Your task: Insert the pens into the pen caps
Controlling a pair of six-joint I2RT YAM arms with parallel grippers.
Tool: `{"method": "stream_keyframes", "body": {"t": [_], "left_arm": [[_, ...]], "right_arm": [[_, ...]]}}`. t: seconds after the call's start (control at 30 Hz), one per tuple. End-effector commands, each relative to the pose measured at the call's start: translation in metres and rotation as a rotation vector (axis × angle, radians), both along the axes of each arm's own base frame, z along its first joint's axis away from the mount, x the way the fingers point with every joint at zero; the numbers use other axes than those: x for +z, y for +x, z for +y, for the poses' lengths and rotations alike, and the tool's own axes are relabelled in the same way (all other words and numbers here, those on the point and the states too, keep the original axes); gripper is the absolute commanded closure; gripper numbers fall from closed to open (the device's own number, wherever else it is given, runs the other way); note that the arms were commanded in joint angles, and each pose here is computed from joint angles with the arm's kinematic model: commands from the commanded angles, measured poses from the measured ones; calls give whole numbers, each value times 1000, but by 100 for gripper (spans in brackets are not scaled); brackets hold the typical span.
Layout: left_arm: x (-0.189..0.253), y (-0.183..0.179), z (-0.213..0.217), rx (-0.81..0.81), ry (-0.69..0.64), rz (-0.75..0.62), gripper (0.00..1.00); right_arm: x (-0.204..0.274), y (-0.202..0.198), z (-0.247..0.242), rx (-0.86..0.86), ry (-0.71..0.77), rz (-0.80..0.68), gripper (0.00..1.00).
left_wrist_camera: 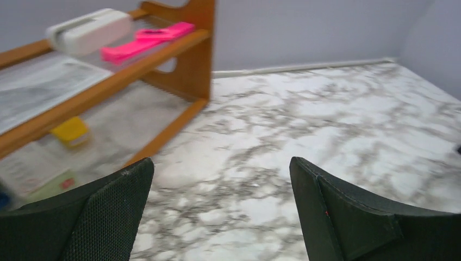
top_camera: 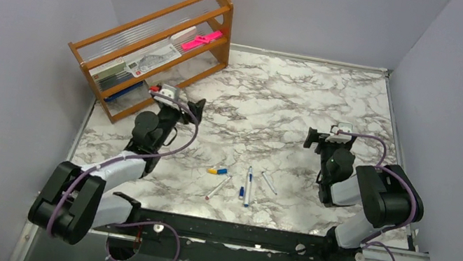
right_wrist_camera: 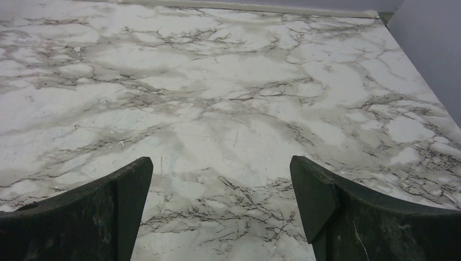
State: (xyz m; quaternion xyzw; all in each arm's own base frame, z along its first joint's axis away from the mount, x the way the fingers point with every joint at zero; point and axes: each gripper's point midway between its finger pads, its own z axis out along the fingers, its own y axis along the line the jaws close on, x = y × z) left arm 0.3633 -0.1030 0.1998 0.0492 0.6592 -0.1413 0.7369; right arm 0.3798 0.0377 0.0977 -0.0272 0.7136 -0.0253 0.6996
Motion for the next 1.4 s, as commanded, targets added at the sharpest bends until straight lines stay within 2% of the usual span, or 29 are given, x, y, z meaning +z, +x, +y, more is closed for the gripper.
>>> {"method": "stream_keyframes", "body": {"t": [0.0, 0.13, 0.2, 0.3, 0.37, 0.43, 0.5, 0.6, 0.63, 0.77, 0.8, 0.83, 0.87, 0.93, 0.97, 1.0, 1.03, 1.07, 1.1, 1.13, 1.17, 1.2, 1.23, 1.27, 1.33, 1.37], "left_arm": [[39, -27, -71, -274, -63, -22, 1], [78, -44, -99, -401, -74, -26, 1], [89, -39, -97, -363, -127, 51, 1], [74, -32, -86, -272, -170, 199, 1], [50, -30, -68, -133, -297, 326, 1], [41, -30, -60, -91, -296, 381, 1], [38, -33, -56, -83, -246, 386, 1], [50, -39, -47, -57, -249, 344, 1], [55, -40, -47, -69, -236, 328, 1], [62, -42, -47, -72, -181, 365, 1], [61, -42, -46, -67, -167, 378, 1], [58, -42, -46, -63, -153, 391, 5], [55, -42, -47, -67, -144, 407, 15], [46, -42, -52, -92, -114, 454, 42], [42, -44, -59, -130, -104, 476, 62], [38, -45, -64, -156, -94, 498, 78], [34, -46, -69, -178, -86, 520, 86], [30, -47, -72, -195, -82, 543, 88], [27, -48, -75, -214, -79, 559, 86], [24, -50, -79, -237, -76, 570, 71], [24, -51, -83, -262, -72, 574, 51], [24, -53, -85, -281, -69, 576, 36], [24, -54, -87, -293, -69, 575, 24], [25, -55, -87, -296, -67, 576, 15], [27, -57, -84, -291, -59, 580, 3], [31, -58, -85, -298, -53, 574, 1]], "right_arm": [[5, 1, 1, 10, 6, -14, 0], [4, 2, 1, 7, 10, -6, 0], [10, 0, -4, -16, 3, -33, 0], [19, 2, -4, -26, -6, -23, 0], [23, 9, -15, -132, 40, 97, 0], [47, 15, -22, -233, 152, 152, 0], [72, 20, -10, -185, 210, 166, 0], [94, 13, 27, 2, 295, 227, 0], [94, 5, 39, 71, 325, 242, 4], [79, -37, 85, 324, 462, 358, 55], [72, -49, 96, 385, 488, 398, 65], [66, -63, 109, 464, 524, 443, 73], [62, -74, 117, 520, 547, 476, 81], [56, -97, 131, 642, 556, 517, 95], [54, -106, 136, 697, 550, 522, 99], [55, -116, 140, 746, 552, 528, 99], [54, -122, 142, 770, 549, 536, 99], [54, -127, 143, 784, 550, 541, 96], [50, -128, 141, 762, 561, 557, 83], [45, -129, 139, 728, 591, 584, 64], [42, -131, 138, 704, 627, 601, 46], [43, -134, 142, 725, 654, 597, 34], [46, -140, 147, 769, 678, 598, 31], [48, -144, 150, 798, 701, 613, 33], [43, -150, 155, 838, 713, 669, 37], [37, -151, 155, 839, 697, 704, 36]]}}
